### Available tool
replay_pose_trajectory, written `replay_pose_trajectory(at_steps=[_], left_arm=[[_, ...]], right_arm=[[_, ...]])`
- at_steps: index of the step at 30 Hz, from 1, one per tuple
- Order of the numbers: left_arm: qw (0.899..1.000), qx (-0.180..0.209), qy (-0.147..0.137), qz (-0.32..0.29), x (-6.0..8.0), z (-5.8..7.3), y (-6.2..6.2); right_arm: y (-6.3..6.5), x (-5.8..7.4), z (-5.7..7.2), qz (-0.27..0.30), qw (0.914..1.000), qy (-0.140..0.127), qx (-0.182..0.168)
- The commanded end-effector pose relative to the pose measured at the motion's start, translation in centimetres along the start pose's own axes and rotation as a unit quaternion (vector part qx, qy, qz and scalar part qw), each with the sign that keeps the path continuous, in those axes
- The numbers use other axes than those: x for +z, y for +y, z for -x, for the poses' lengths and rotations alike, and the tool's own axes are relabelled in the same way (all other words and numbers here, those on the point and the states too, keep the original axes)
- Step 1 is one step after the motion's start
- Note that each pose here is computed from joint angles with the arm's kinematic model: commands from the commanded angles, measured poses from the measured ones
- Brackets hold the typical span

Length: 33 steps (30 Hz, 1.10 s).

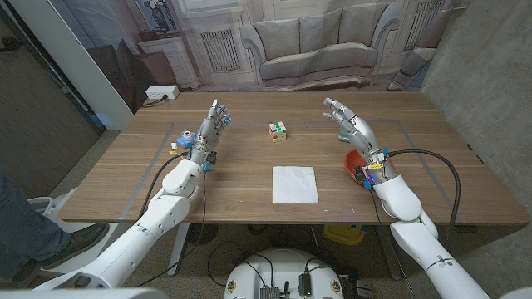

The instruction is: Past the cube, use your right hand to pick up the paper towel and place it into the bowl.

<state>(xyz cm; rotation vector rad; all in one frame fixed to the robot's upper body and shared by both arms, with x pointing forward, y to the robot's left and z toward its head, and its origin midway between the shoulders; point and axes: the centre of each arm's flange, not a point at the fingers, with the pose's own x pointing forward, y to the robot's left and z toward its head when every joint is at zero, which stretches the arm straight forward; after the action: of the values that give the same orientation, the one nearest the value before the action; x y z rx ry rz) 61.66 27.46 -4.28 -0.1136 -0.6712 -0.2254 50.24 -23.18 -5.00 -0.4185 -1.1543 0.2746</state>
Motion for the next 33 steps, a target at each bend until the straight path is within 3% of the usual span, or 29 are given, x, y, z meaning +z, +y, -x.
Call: replay_pose_trajectory(at_steps=[1, 22, 33], left_arm=[[1.0, 0.001, 0.002, 0.002, -0.2, 0.1, 0.0], [1.0, -0.002, -0.001, 0.001, -0.4, 0.1, -0.2], [1.0, 0.0, 0.007, 0.008, -1.1, -0.1, 0.0]], right_arm=[[0.7, 0.6, 0.0, 0.049, 0.9987, -0.007, 0.011], [1.9, 1.5, 0.0, 0.123, 0.9918, -0.02, 0.03], [2.6, 1.8, -0.2, 0.18, 0.9829, -0.019, 0.036]])
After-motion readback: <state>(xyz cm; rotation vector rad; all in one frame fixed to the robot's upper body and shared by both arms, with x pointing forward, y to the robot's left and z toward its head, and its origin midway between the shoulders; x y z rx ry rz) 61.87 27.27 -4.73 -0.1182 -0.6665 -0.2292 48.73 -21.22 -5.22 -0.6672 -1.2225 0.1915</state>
